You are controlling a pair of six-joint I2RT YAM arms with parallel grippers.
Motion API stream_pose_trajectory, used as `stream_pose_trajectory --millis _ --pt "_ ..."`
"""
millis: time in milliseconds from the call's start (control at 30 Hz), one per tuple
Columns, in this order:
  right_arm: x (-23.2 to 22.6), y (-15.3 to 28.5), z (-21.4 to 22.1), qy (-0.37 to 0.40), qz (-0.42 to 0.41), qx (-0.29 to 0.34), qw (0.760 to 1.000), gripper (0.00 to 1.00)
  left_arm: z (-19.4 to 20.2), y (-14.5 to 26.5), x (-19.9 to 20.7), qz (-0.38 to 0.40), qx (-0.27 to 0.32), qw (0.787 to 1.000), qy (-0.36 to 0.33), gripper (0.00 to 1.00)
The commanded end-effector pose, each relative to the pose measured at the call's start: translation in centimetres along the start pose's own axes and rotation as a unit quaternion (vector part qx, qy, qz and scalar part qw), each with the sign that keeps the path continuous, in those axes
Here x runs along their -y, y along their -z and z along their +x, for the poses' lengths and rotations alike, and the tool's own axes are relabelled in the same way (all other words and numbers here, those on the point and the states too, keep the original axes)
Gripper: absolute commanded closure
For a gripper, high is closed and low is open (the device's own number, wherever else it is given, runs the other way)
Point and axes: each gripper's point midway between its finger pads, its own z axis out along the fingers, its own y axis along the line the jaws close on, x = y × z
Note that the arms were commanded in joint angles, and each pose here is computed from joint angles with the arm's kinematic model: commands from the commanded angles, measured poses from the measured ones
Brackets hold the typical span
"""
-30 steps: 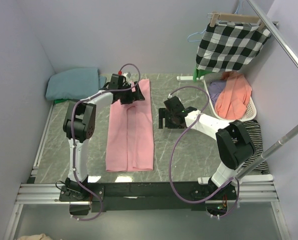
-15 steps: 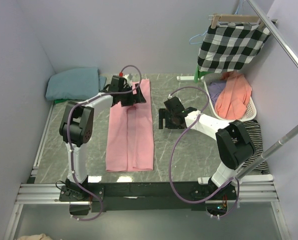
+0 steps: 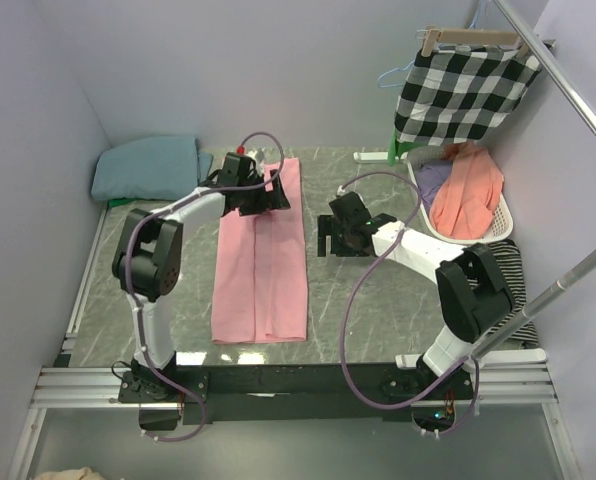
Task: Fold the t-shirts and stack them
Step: Grab the bottom of the folded rectangular tshirt with both arms
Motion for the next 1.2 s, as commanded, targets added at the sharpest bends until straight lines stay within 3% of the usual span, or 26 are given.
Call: stream_pose_trajectory --millis 0,100,267,533,733,800,967,1167 --pt "-0.6 2.5 -2.2 0.001 -0.020 0.042 0.999 0.10 -5.6 8.1 5.5 0.008 0.110 0.993 -0.044 0.00" --pt "-1.2 3.6 -1.9 0.011 -0.053 0.032 0.998 0.10 -5.0 11.0 2.8 -0.075 0.127 0.989 -0.007 0.00" --pt "-3.6 5.8 0.5 0.034 -0.149 -0.023 0.988 0.12 2.9 13.6 -3.4 -0.193 0.071 0.975 0.078 0.00" --pt "-4.8 7.3 6.8 0.001 -0.224 -0.109 0.968 0.15 15.6 18.0 -4.8 -0.205 -0.002 0.966 0.159 0.01" --pt "-5.8 7.8 12.0 0.014 -0.243 -0.169 0.955 0.21 21.4 20.8 -5.2 -0.222 -0.040 0.956 0.189 0.01" --pt "-6.1 8.0 12.9 0.016 -0.244 -0.177 0.953 0.22 21.7 21.3 -4.2 -0.202 -0.038 0.961 0.186 0.01" --pt "-6.6 8.5 14.6 0.027 -0.243 -0.194 0.950 0.23 24.3 23.5 -5.8 -0.261 -0.067 0.941 0.205 0.01" --pt "-7.0 8.5 14.5 0.032 -0.233 -0.188 0.953 0.23 26.5 23.8 -6.8 -0.256 -0.054 0.929 0.262 0.00"
